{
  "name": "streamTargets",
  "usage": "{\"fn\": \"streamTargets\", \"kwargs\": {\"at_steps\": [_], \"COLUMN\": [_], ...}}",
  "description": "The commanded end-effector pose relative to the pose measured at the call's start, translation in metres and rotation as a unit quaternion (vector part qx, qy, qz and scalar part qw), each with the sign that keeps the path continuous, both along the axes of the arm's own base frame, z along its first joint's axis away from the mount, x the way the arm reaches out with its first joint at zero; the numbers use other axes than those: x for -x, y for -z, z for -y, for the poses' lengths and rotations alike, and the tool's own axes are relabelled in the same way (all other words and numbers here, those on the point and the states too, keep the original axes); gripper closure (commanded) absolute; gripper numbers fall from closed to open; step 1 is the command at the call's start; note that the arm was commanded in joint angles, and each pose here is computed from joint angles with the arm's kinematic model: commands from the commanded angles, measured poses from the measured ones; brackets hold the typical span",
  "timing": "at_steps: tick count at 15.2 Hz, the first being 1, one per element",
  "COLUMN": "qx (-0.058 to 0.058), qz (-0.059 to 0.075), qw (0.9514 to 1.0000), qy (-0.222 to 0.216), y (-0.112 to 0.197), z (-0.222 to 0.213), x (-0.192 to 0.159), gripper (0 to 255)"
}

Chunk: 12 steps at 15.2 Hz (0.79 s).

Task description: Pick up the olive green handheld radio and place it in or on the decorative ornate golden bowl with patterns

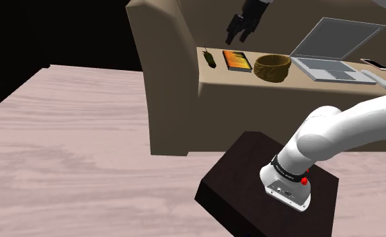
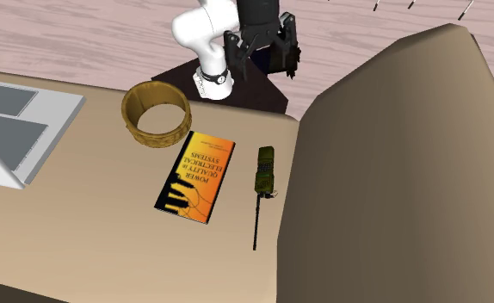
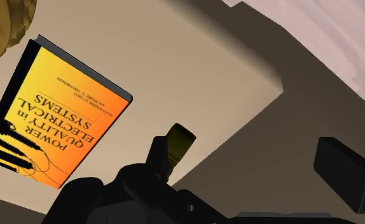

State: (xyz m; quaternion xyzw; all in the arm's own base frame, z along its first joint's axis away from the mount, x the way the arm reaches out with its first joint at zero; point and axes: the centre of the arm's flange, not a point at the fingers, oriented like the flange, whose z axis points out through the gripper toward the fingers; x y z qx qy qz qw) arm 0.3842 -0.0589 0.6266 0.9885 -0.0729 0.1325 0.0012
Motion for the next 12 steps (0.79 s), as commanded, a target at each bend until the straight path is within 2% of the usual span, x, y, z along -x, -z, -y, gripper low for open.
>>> {"fn": "streamTargets", "kwargs": {"at_steps": [1,6,9,12], "qx": [-0.022,-0.075,-0.107,-0.139], "qz": [0.002,0.007,0.009,0.012], "qw": [0.9994,0.9933,0.9864,0.9771], "qy": [0.026,0.087,0.124,0.16], "y": [0.012,0.043,0.064,0.087], "z": [0.016,0.059,0.086,0.113], "x": [-0.02,-0.067,-0.093,-0.116], "gripper": [0,0,0,0]}}
